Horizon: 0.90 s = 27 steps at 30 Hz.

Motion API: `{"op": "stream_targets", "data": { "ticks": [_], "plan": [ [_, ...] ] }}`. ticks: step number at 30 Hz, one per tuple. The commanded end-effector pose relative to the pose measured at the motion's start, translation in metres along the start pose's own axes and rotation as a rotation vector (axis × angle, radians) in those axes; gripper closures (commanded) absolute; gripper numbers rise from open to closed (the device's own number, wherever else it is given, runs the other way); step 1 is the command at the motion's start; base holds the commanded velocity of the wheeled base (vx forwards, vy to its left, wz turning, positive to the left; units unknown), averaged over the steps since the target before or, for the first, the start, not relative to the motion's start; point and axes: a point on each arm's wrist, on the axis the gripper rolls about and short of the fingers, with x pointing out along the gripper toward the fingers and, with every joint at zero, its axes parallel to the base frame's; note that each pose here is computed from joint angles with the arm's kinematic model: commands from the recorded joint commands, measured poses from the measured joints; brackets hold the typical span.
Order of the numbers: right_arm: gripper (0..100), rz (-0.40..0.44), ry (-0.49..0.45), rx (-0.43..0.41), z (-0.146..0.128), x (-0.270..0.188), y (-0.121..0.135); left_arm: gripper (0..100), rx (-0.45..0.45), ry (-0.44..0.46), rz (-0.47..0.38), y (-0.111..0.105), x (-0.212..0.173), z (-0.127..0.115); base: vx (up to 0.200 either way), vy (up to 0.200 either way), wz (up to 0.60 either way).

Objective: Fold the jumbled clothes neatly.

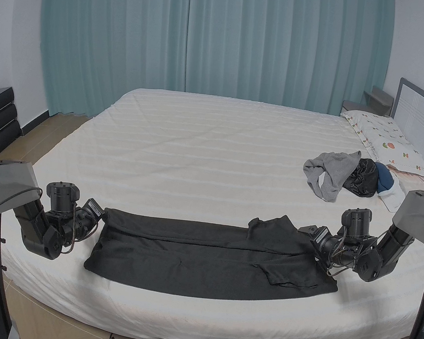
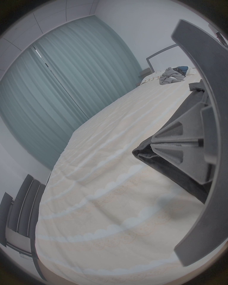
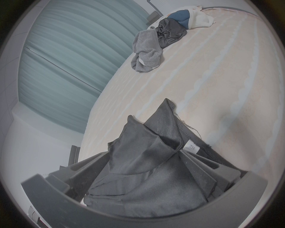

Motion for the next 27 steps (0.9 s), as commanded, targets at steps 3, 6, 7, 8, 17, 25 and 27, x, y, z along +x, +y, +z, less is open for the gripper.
{"op": "stream_targets", "data": {
  "ticks": [3, 6, 7, 8, 17, 25, 27],
  "plan": [
    [0, -0.028, -0.01, -0.002, 0.0, 0.02, -0.001, 100, 0.0, -0.005, -0.005, -0.002, -0.001, 0.001, 0.0, 0.0, 0.0],
    [100, -0.032, -0.01, -0.001, 0.001, 0.022, -0.002, 100, 0.0, -0.006, -0.006, -0.002, -0.001, 0.002, 0.0, 0.0, 0.0],
    [100, -0.038, -0.008, 0.001, 0.0, 0.025, -0.003, 100, -0.001, -0.006, -0.004, -0.002, -0.001, 0.002, 0.0, 0.0, 0.0],
    [100, -0.038, -0.008, 0.001, 0.0, 0.025, -0.002, 100, -0.001, -0.006, -0.004, -0.002, -0.001, 0.002, 0.0, 0.0, 0.0],
    [100, -0.012, -0.045, 0.004, 0.01, 0.017, 0.005, 100, 0.004, -0.028, -0.01, -0.007, -0.004, 0.006, 0.0, 0.0, 0.0],
    [100, 0.184, -0.218, 0.121, 0.044, 0.008, 0.025, 100, -0.054, -0.15, -0.06, -0.025, 0.007, 0.025, 0.0, 0.0, 0.0],
    [100, 0.232, -0.259, 0.12, 0.048, 0.006, 0.024, 100, -0.107, -0.207, -0.086, -0.029, 0.007, 0.029, 0.0, 0.0, 0.0]
  ]
}}
